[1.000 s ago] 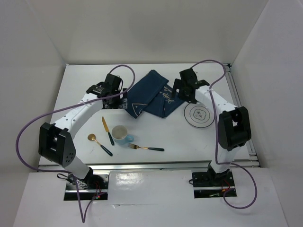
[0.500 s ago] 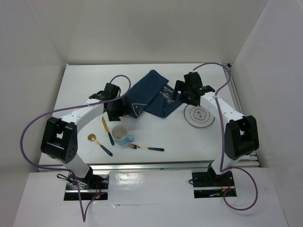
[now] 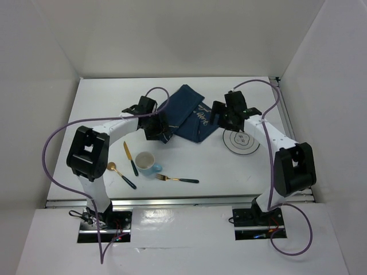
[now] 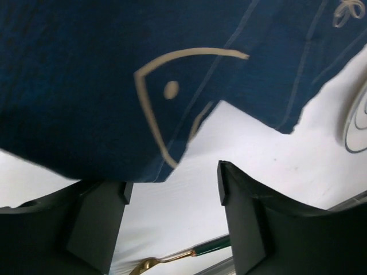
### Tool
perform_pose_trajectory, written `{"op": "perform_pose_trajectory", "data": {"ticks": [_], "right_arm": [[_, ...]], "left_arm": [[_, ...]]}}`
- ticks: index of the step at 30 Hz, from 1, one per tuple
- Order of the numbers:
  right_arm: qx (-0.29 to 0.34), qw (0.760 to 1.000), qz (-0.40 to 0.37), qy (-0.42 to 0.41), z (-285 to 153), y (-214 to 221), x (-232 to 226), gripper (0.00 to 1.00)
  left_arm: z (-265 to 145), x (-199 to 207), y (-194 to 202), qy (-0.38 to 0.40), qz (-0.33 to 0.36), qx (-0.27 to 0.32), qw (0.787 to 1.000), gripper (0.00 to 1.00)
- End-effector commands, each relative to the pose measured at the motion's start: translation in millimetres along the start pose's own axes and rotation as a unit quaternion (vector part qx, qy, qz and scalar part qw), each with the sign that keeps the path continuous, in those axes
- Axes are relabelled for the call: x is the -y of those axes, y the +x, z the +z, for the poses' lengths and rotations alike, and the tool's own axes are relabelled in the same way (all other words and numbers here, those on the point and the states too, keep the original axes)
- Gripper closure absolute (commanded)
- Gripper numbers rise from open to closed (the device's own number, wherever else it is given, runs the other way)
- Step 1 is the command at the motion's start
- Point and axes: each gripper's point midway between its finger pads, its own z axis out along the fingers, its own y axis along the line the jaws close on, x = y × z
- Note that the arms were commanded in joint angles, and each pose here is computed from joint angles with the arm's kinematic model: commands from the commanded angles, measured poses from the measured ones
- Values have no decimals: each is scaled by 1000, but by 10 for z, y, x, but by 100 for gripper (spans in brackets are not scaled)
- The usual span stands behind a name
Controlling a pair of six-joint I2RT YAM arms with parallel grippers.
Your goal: Set the dinner table for one person
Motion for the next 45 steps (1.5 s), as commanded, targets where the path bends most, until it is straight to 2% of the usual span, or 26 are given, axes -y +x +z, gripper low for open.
{"op": "perform_pose_trajectory", "data": {"ticks": [1,2,3,5,6,9,10,11,12,17,18,20,25,32,36,42,45], "right_arm": [[17,999,-7,-45,15,-140,-174,0],[10,999,-7,-52,45,-125,-207,0],[1,998,-14,-65,68,-113,-259,0],[-15,996,-20,-81,190,-123,-352,3],[-28,996,-20,-80,301,-85,-352,3],[-28,994,-25,-99,418,-202,-486,8],[-39,995,-24,-93,552,-163,-468,10],[-36,994,-25,-101,567,-259,-541,12],[-34,994,-30,-101,615,-299,-561,18],[-51,994,-32,-87,957,-355,-580,35],[-41,994,-38,-92,974,-451,-632,35],[-67,993,-36,-87,1128,-343,-601,35],[-74,992,-51,-90,1331,-377,-633,36],[-88,990,-71,-83,1569,-268,-559,38],[-101,985,-85,-111,1568,-173,-607,39],[-96,980,-102,-140,1573,-135,-660,52],[-100,978,-106,-149,1607,-96,-672,52]], "left_arm": [[-26,260,-129,32,11,14,999,25],[-39,287,-158,35,12,18,999,32],[-53,314,-186,38,13,21,999,45],[-94,345,-215,38,17,22,999,56],[-77,348,-231,38,23,22,999,66],[-149,405,-281,38,27,23,999,80],[-168,422,-296,39,28,23,999,92],[-214,476,-352,43,34,29,998,98],[-243,486,-354,41,33,26,998,100],[-422,596,-503,48,38,41,997,100],[-488,655,-555,55,41,51,996,100],[-579,655,-625,65,35,55,996,100],[-758,760,-768,86,24,66,994,100],[-754,776,-779,97,17,59,993,100],[-725,732,-802,93,7,57,994,100],[-749,767,-815,99,9,58,993,100],[-757,735,-845,97,5,60,993,100]]}}
